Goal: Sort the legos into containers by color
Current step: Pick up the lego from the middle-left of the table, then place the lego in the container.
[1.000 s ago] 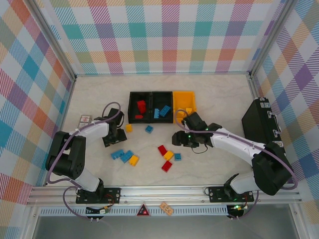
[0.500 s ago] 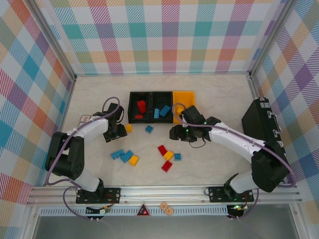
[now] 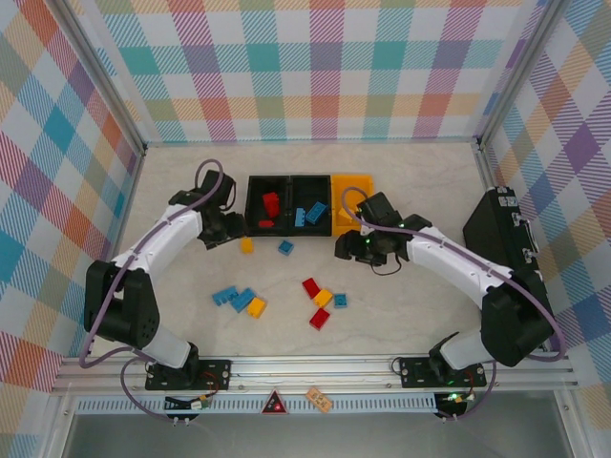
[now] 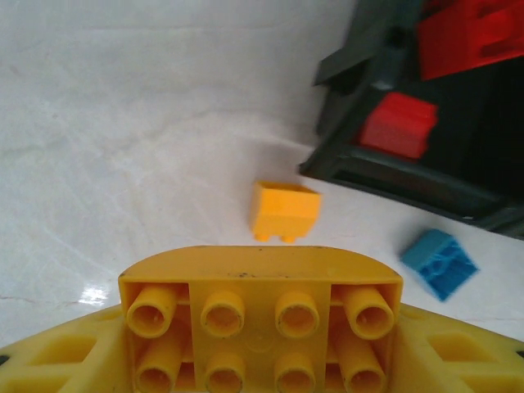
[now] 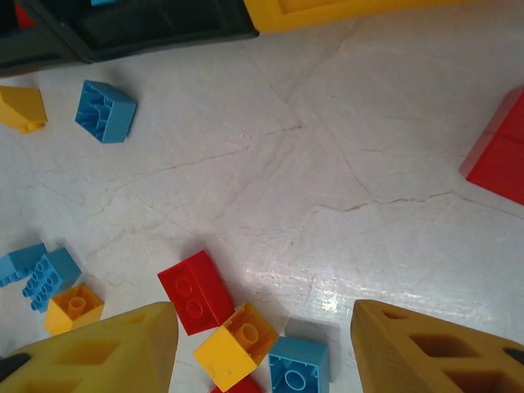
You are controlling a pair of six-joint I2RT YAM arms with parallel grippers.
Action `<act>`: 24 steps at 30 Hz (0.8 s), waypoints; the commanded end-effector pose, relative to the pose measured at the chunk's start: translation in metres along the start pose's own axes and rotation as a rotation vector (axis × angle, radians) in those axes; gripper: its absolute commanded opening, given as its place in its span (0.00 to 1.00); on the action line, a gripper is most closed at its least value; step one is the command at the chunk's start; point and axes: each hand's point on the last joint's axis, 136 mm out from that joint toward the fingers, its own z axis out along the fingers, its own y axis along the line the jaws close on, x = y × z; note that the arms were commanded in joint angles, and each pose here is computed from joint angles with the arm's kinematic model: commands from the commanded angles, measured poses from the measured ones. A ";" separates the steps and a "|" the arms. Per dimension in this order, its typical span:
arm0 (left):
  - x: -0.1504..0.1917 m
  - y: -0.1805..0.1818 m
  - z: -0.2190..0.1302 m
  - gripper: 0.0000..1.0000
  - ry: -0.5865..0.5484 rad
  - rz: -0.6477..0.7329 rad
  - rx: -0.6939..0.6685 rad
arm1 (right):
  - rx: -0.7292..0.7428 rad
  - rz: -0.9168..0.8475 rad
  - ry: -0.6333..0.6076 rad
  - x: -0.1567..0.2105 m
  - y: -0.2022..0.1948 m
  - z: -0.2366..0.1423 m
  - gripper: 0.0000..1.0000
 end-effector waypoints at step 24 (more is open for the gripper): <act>0.014 -0.227 0.018 0.52 0.053 0.287 0.257 | 0.044 0.183 -0.117 -0.009 -0.057 -0.041 0.59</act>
